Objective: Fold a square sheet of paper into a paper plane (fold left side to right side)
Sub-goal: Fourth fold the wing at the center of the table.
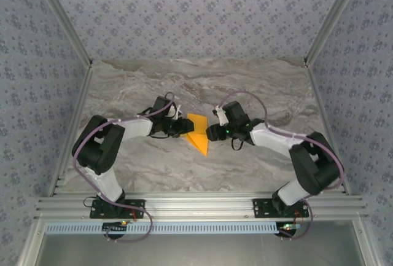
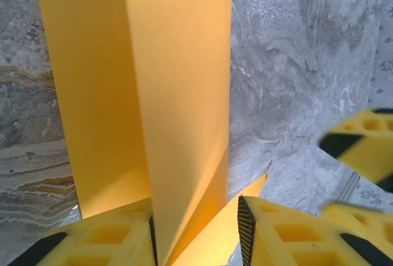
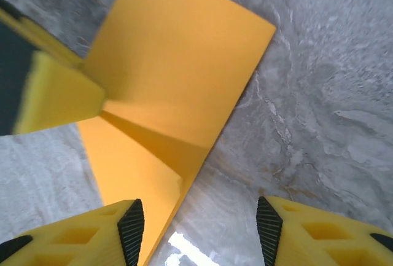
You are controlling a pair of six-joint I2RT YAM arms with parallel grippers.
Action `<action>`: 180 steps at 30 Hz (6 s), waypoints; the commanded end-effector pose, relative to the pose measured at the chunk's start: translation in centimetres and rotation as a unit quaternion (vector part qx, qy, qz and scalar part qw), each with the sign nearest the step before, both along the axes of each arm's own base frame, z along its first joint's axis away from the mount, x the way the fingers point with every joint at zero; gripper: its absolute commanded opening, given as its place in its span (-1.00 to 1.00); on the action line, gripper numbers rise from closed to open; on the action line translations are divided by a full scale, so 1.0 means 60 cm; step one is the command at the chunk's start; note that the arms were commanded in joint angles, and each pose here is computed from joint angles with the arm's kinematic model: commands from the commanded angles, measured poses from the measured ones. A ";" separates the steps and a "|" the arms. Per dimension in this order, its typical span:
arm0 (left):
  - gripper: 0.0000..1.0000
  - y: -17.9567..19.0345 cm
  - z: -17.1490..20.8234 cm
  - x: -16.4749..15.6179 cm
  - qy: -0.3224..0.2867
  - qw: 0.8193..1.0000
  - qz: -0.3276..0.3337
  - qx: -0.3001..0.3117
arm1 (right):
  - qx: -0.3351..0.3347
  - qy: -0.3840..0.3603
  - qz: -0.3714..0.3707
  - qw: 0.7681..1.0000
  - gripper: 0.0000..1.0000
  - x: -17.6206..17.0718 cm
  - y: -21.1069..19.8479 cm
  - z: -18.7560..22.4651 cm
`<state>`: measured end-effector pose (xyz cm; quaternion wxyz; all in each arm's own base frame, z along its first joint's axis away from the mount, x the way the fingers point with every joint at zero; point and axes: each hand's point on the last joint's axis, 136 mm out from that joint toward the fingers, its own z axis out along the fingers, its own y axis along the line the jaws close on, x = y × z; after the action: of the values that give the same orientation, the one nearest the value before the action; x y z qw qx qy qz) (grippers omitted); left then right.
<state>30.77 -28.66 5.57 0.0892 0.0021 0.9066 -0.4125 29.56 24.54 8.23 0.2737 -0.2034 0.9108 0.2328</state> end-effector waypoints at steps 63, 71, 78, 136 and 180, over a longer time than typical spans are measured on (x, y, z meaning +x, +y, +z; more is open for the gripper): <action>0.13 0.055 0.104 -0.011 -0.046 0.997 0.054 -0.004 | -0.028 -0.005 0.019 0.999 -0.77 -0.063 0.085 -0.090; -0.02 0.033 0.051 -0.023 -0.015 0.999 0.045 -0.003 | 0.033 0.019 -0.013 0.999 -0.79 -0.063 0.063 -0.089; -0.19 -0.010 0.026 -0.013 0.000 1.000 0.024 -0.001 | 0.069 0.044 -0.026 0.996 -0.79 -0.065 0.054 -0.093; -0.15 -0.054 -0.063 0.001 0.046 0.997 0.002 0.054 | 0.143 0.100 -0.052 0.983 -0.75 -0.048 0.038 -0.102; -0.14 -0.052 -0.053 0.000 0.040 0.998 0.000 0.053 | 0.197 0.141 -0.025 0.970 -0.89 0.016 0.047 -0.071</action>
<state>31.25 -32.19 3.28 0.0559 -0.0141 0.9205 -0.3865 30.48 27.35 4.44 0.1908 -0.0838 0.8746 0.4377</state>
